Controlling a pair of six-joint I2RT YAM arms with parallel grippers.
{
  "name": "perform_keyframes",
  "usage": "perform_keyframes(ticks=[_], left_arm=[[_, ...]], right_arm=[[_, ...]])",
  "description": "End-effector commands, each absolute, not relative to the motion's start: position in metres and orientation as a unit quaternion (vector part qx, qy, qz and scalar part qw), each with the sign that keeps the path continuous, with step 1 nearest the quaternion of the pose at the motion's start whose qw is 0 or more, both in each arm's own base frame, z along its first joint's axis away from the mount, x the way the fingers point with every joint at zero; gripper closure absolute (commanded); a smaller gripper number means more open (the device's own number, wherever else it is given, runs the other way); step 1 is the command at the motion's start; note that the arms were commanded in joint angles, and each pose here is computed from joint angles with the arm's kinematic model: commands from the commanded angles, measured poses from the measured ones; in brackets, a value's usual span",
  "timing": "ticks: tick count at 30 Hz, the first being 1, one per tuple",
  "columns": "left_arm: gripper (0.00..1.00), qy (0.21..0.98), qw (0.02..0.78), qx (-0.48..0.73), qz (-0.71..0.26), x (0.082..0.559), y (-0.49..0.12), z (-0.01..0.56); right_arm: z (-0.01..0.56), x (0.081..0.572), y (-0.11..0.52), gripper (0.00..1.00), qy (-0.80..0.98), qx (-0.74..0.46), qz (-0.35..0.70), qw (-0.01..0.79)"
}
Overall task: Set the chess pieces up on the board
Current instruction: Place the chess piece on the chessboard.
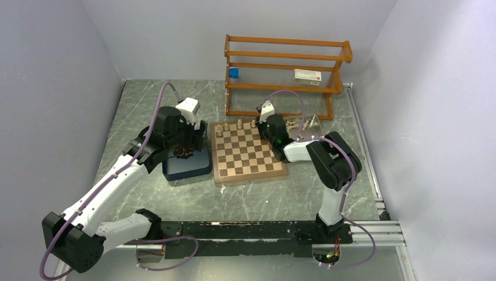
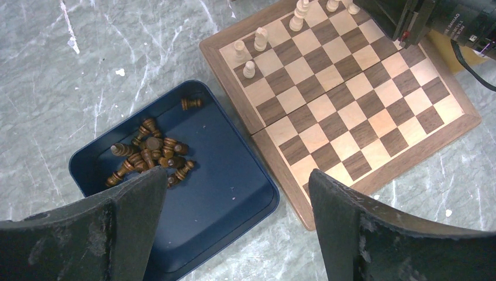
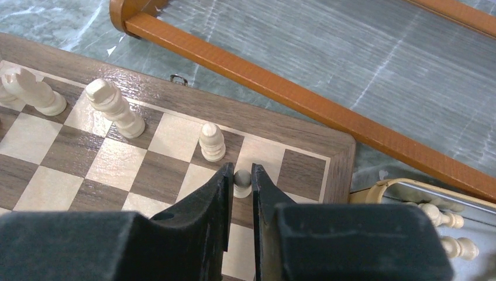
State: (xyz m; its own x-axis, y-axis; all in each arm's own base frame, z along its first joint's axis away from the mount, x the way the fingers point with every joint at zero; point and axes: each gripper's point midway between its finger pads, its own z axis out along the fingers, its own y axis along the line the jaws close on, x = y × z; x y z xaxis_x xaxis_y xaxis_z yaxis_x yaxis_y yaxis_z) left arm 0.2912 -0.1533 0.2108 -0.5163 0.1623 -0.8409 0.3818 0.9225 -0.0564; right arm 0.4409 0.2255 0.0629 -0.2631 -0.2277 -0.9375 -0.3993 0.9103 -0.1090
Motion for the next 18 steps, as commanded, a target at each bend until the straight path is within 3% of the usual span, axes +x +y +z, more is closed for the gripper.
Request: perform_keyframes(ticks=[1, 18], left_arm=[[0.06, 0.851, 0.481, 0.166, -0.129, 0.2914, -0.1577, 0.2196], [0.06, 0.851, 0.481, 0.167, -0.132, 0.2909, -0.1586, 0.2195]], right_arm=[[0.0634, 0.4394, 0.2252, 0.81, 0.802, -0.191, 0.072, 0.561], [0.0568, 0.4329, 0.2215, 0.83, 0.815, -0.182, 0.068, 0.545]])
